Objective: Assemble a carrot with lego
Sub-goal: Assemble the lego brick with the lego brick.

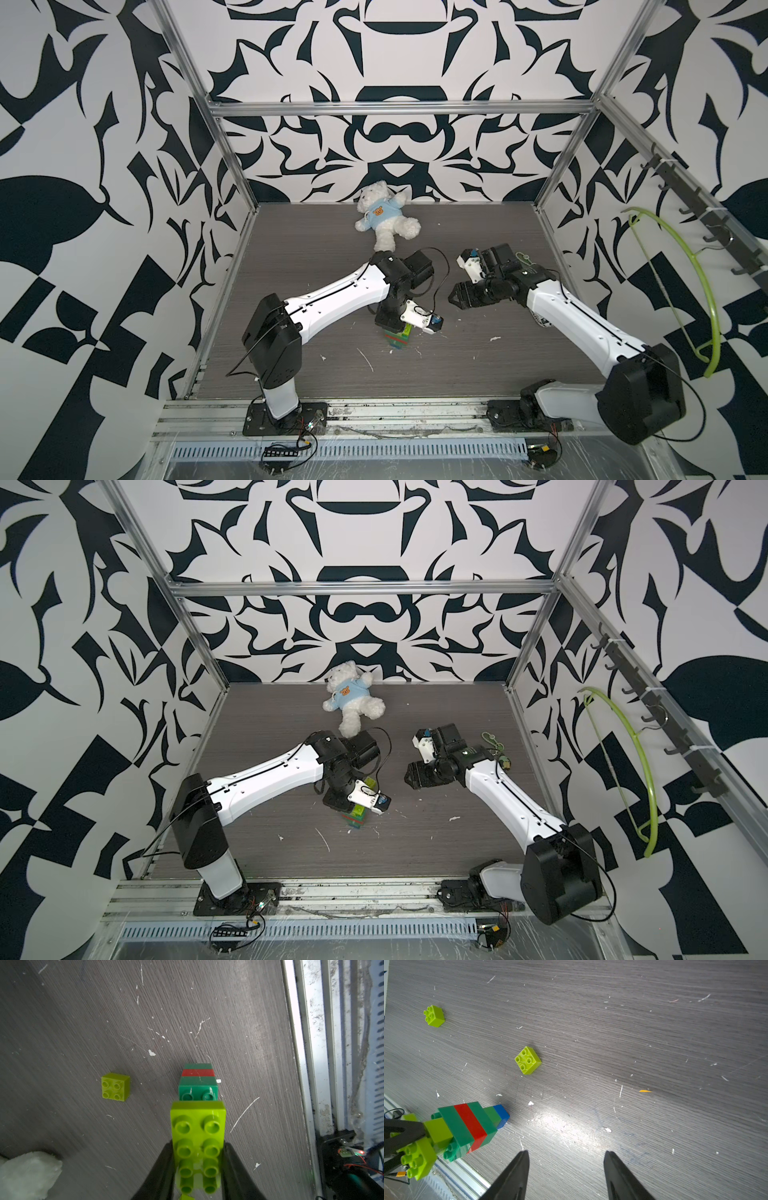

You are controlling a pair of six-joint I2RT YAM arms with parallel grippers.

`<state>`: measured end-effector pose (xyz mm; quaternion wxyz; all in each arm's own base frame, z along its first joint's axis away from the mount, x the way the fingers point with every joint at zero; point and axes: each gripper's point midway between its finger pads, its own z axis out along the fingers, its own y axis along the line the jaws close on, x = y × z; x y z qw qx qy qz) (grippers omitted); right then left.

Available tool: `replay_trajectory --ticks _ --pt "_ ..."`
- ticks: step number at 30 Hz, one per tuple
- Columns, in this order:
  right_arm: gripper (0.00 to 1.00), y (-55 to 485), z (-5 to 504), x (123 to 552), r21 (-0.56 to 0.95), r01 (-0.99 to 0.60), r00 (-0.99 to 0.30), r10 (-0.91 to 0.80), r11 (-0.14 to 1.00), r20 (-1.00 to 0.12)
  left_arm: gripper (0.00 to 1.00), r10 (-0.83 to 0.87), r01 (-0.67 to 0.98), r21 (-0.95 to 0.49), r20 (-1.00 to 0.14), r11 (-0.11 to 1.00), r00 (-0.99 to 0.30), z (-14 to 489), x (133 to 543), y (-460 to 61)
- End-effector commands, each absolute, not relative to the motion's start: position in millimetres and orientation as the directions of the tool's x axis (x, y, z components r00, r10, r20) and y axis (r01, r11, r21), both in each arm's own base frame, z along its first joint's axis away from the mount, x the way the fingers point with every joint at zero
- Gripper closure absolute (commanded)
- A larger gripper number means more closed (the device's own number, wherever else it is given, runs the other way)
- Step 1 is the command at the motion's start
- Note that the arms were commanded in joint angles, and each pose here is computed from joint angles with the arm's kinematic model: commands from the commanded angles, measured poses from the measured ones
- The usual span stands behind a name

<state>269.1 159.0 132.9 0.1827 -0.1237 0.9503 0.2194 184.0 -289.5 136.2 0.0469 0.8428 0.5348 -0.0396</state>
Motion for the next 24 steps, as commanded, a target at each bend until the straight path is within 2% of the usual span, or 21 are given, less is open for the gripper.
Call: replay_trajectory --ticks 1,5,12,24 --pt "0.38 162 132 267 0.378 -0.336 -0.897 -0.171 0.863 -0.407 0.86 0.901 0.909 0.011 -0.127 -0.416 0.414 136 178 -284" --pt "0.38 163 131 267 0.378 -0.335 -0.898 -0.171 0.863 -0.405 0.86 0.899 0.910 0.019 -0.150 -0.414 0.412 139 178 -286" --pt "0.38 162 131 267 0.376 -0.336 -0.898 -0.173 0.863 -0.405 0.86 0.908 0.913 -0.033 -0.123 -0.406 0.400 128 175 -278" --pt "0.38 163 130 266 0.375 -0.337 -0.899 -0.176 0.864 -0.402 0.87 0.921 0.915 -0.110 -0.027 -0.389 0.389 99 166 -268"
